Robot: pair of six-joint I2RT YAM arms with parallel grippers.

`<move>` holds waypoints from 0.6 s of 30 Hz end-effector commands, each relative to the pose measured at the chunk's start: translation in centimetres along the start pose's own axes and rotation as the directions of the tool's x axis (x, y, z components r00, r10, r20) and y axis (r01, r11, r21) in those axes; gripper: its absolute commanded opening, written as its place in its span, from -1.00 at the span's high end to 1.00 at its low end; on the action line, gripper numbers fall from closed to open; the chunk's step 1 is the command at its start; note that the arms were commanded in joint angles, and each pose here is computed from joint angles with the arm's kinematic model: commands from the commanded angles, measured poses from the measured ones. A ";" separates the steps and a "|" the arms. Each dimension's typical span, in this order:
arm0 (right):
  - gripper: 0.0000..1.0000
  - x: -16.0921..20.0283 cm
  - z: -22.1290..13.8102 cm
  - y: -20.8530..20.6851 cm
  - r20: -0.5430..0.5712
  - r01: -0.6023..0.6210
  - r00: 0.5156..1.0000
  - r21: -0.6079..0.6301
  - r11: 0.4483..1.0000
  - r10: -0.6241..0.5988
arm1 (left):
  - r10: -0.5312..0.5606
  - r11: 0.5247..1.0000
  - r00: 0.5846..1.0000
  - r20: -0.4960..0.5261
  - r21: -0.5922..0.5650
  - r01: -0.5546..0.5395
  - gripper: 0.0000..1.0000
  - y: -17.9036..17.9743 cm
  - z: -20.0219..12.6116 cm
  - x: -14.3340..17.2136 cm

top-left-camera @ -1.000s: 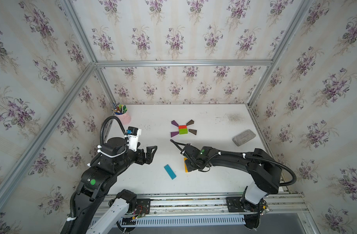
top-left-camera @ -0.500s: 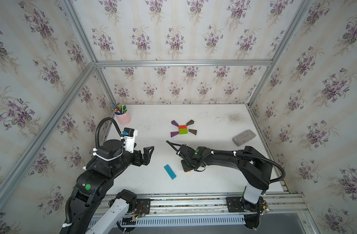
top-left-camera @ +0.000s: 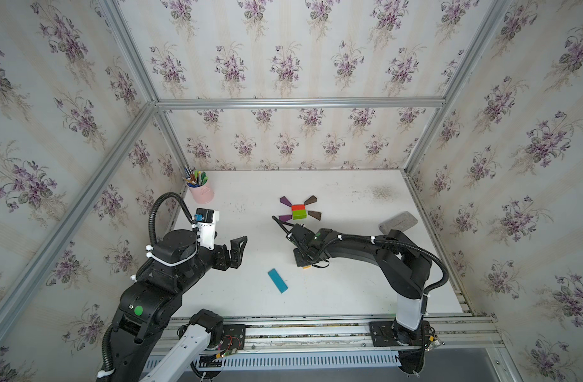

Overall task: Assemble a small pinwheel with building blocks
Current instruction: Assemble the building block at the center of the board.

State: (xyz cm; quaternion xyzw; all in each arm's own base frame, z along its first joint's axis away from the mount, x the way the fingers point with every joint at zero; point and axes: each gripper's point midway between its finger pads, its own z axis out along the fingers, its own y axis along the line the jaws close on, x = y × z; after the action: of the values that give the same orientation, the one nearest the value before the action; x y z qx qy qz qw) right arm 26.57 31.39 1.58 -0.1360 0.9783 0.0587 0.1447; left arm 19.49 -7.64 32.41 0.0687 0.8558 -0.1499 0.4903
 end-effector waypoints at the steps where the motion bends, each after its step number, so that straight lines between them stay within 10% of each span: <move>1: 0.55 -1.3 1.0 -1.5 -0.002 -0.011 1.000 0.038 0.999 0.011 | 0.005 0.999 1.000 -0.010 -0.034 -0.005 -0.99 0.6 0.3 0.0; 18: 0.57 -7.8 2.8 -1.9 -0.011 -0.090 0.996 0.014 0.996 0.090 | -0.065 0.996 0.982 -0.178 0.051 0.075 -0.99 -0.8 3.6 3.8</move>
State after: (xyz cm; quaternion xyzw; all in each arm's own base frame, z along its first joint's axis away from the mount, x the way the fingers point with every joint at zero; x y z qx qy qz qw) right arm 35.67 32.69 1.89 -0.0962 0.9796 0.0730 0.1604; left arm 20.52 -9.26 27.99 0.0736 0.8906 -0.1666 0.4167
